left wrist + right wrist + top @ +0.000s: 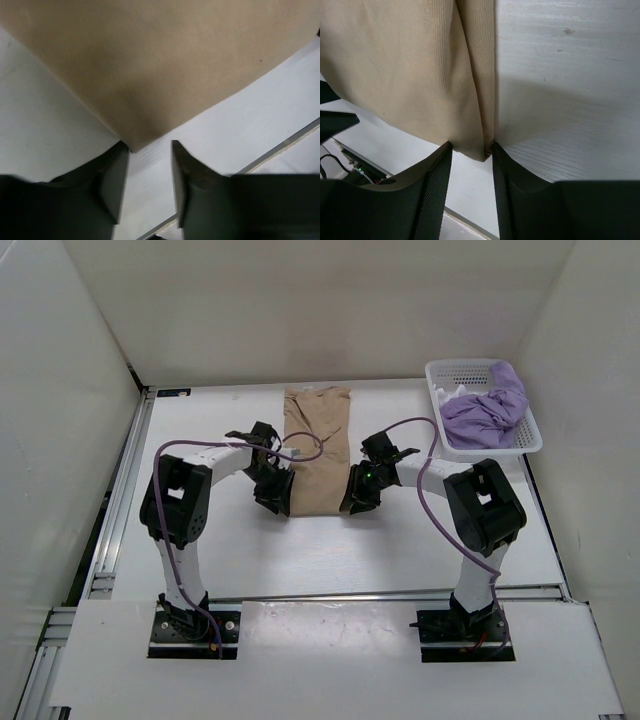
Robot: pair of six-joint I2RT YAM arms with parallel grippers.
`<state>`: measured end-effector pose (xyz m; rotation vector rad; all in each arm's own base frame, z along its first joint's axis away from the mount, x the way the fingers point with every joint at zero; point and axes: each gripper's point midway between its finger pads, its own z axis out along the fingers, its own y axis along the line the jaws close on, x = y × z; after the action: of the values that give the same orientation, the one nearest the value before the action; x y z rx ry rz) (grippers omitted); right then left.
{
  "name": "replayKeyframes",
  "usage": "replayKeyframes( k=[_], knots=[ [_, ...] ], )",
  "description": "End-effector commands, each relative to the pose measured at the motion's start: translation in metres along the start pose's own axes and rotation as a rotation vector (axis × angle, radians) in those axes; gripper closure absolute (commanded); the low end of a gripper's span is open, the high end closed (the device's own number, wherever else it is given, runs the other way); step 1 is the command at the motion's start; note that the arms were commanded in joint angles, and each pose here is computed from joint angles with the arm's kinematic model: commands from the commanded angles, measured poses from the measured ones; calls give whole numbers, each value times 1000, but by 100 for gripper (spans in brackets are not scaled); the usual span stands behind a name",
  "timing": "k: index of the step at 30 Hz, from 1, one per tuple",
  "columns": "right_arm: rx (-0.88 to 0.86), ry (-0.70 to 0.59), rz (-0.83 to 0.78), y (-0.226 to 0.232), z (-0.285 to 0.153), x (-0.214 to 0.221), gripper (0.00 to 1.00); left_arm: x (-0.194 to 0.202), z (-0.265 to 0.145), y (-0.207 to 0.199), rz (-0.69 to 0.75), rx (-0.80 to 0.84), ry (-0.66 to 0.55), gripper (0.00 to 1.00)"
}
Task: Fold and stack the t-shirts
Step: Grab one side of the 2/3 rectangular tshirt with both arms
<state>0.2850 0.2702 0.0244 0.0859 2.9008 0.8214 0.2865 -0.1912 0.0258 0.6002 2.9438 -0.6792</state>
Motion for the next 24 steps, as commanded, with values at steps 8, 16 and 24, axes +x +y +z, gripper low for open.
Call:
replayKeyframes(
  k=[8, 16, 24],
  knots=[
    [-33, -2, -30, 10, -4, -6, 95, -13, 2, 1, 12, 7, -18, 89],
    [-46, 9, -119, 19, -28, 9, 100, -3, -26, -7, 41, -42, -64, 90],
    [-16, 76, -255, 20, -69, 68, 100, 57, -68, -15, 100, -223, 17, 90]
  ],
)
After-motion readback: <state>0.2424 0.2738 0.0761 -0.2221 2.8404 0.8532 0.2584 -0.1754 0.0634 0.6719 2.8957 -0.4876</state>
